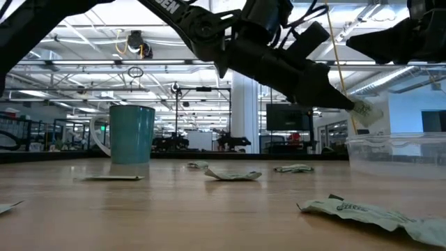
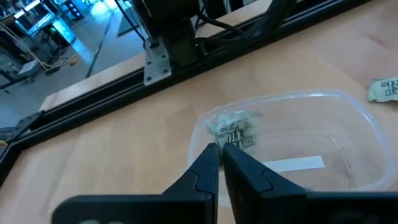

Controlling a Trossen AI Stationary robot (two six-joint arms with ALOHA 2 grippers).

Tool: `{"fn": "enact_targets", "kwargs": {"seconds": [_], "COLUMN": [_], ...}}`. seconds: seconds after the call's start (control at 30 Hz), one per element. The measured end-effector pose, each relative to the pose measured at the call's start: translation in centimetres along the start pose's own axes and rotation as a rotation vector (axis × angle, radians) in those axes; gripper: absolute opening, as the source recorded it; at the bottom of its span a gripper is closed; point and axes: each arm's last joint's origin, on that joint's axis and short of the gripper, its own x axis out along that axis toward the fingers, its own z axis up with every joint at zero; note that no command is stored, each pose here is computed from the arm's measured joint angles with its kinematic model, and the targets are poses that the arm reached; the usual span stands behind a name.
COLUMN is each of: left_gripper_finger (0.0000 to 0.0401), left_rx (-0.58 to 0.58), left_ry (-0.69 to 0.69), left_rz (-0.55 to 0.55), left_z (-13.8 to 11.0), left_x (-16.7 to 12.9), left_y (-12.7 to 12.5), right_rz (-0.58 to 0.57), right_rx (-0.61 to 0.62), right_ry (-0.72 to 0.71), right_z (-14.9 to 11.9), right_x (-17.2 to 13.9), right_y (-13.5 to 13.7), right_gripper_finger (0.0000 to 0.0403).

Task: Pick and place Stevia / Truvia into bins
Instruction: Put the green stevia packet into the container, then put the white stevia packet into the container

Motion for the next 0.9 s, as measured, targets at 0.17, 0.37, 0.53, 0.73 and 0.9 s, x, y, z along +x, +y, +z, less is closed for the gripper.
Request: {"fn": "enact_targets", "kwargs": {"seconds": [0.17,0.37,0.53,0.73,0.9], "left_gripper_finger": [0.0053,0.0071,0.0077,0.0066,0.0061], "left_rx": [-0.011,0.012,-0.017,-0.059,-0.020], "left_ry": [-0.005,-0.007,-0.014,-0.001,0.083], "left_rz": [-0.031,-0.015,0.056,0.109,0.152], "left_z": [-0.3,-0.2,1.6,7.2,11.2], "left_x": [0.0,0.0,-1.2,-7.1,-14.7], "left_y": [0.3,0.3,1.0,3.1,5.0], "right_rz": [0.010,0.023,0.026,0.011,-0.025], "right_rx": [0.081,0.172,0.209,0.197,0.192], "right_ry": [0.032,0.095,0.122,0.150,0.115], "right_z": [-0.3,-1.0,-1.2,-1.4,-0.9], "right_x": [0.0,0.0,0.0,0.5,1.4], "right_y": [0.1,0.3,0.4,0.7,1.0], "right_gripper_finger": [0.0105,0.0105,0.0105,0.0105,0.0105]}}
